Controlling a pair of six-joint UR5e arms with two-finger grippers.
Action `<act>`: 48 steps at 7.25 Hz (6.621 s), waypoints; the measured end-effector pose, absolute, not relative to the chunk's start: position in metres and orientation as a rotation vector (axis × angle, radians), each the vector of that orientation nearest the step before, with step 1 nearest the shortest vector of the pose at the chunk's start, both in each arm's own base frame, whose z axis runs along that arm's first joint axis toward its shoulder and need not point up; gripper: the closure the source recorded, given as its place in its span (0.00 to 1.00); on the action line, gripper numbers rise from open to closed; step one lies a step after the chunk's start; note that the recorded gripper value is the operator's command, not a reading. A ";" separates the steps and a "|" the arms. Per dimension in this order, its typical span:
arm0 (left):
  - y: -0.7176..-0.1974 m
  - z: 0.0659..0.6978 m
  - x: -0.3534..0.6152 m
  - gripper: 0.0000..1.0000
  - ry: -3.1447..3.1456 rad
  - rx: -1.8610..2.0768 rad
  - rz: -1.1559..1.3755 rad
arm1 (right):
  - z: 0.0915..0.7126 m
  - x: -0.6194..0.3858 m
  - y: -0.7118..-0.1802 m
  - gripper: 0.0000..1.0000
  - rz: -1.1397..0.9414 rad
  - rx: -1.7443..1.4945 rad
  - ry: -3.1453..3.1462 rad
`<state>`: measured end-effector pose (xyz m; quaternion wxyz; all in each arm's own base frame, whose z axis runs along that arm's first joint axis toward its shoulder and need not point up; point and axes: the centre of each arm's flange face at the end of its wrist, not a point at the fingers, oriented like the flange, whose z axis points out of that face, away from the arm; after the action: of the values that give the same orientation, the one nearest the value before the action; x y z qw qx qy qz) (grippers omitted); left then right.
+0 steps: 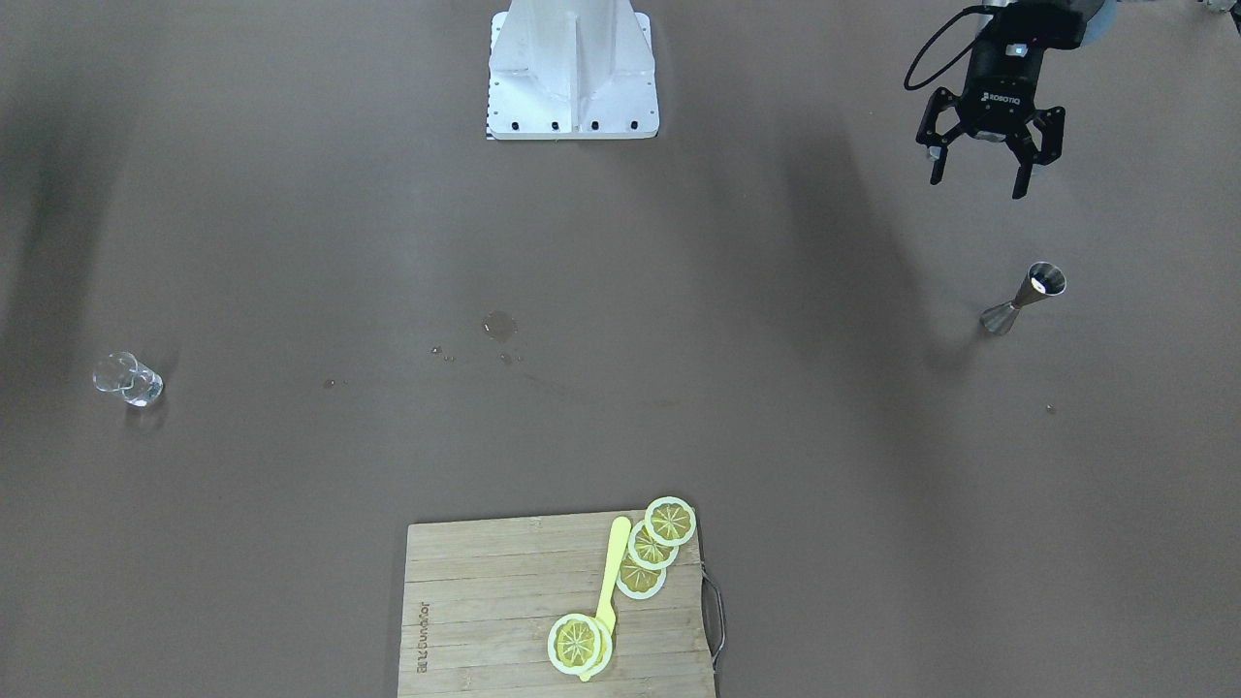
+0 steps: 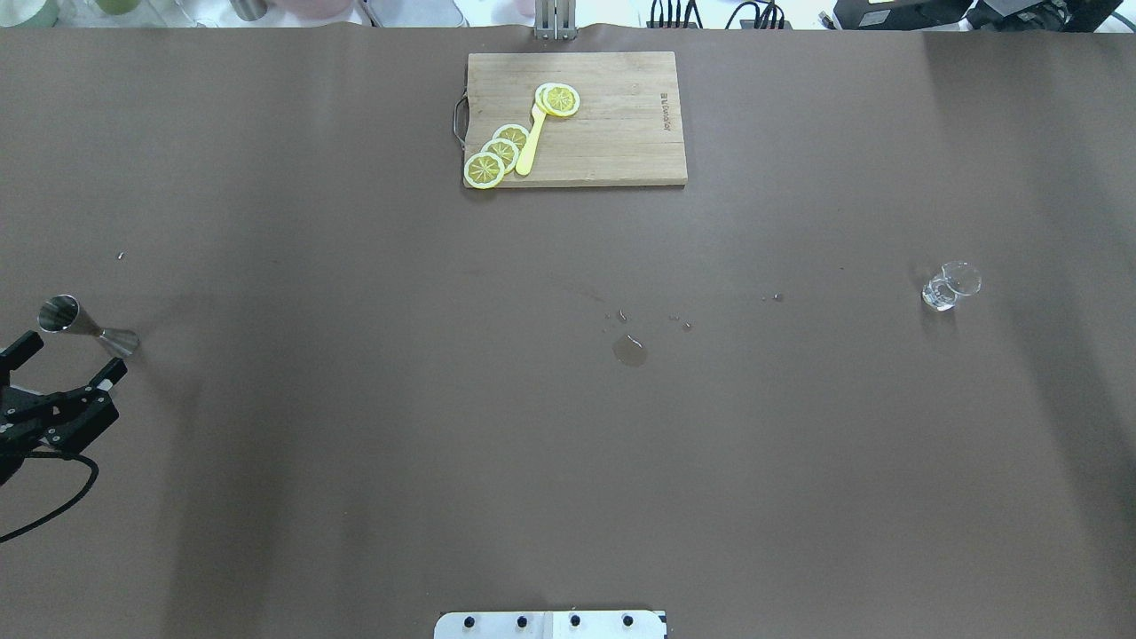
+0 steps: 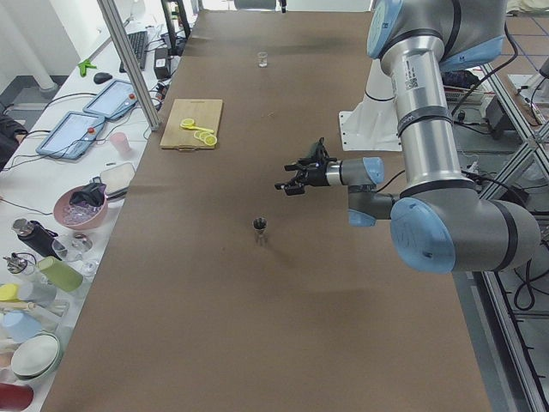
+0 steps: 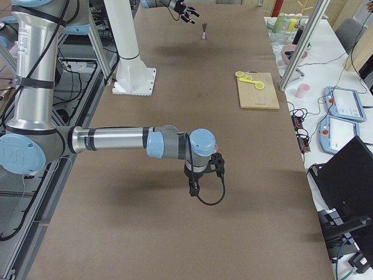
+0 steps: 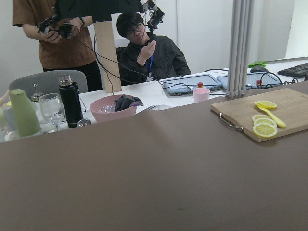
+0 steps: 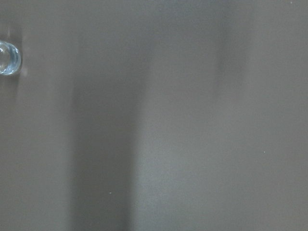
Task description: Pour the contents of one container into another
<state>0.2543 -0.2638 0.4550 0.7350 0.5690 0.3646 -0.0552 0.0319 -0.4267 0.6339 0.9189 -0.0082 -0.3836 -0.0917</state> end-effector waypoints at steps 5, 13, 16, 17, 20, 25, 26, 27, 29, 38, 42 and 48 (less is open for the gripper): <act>-0.382 0.357 0.275 0.02 0.782 1.317 -0.009 | 0.638 0.032 -0.426 0.00 -0.189 -0.024 -0.786; -0.535 0.336 0.220 0.02 0.664 0.810 0.268 | 0.635 0.032 -0.428 0.00 -0.192 -0.016 -0.786; -0.545 0.367 0.169 0.02 0.801 0.510 0.270 | 0.634 0.032 -0.429 0.00 -0.193 -0.014 -0.787; -0.550 0.378 0.146 0.02 0.832 0.447 0.270 | 0.634 0.032 -0.429 0.00 -0.195 -0.013 -0.787; -0.558 0.445 0.035 0.00 0.764 0.382 0.288 | 0.634 0.031 -0.429 0.00 -0.199 -0.012 -0.786; -0.473 0.624 -0.079 0.01 0.781 0.156 0.113 | 0.634 0.030 -0.429 0.00 -0.202 -0.012 -0.786; -0.450 0.643 -0.078 0.01 0.811 0.119 0.091 | 0.634 0.030 -0.429 0.00 -0.203 -0.013 -0.786; -0.435 0.655 -0.078 0.01 0.828 0.095 0.077 | 0.634 0.030 -0.429 0.00 -0.203 -0.013 -0.786; -0.426 0.661 -0.080 0.01 0.837 0.081 0.062 | 0.634 0.030 -0.430 0.00 -0.205 -0.012 -0.786; -0.426 0.670 -0.080 0.01 0.834 0.077 0.067 | 0.633 0.030 -0.430 0.00 -0.206 -0.011 -0.786; -0.422 0.692 -0.079 0.01 0.840 0.034 0.049 | 0.634 0.028 -0.431 0.00 -0.212 -0.013 -0.779; -0.426 0.689 -0.079 0.01 0.837 0.039 0.051 | 0.633 0.026 -0.433 0.00 -0.219 -0.014 -0.769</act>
<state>-0.0788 -0.4263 0.6895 0.9131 0.0190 0.4064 0.0246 0.0257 -0.4328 0.6333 0.9211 -0.0070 -0.3745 -0.1065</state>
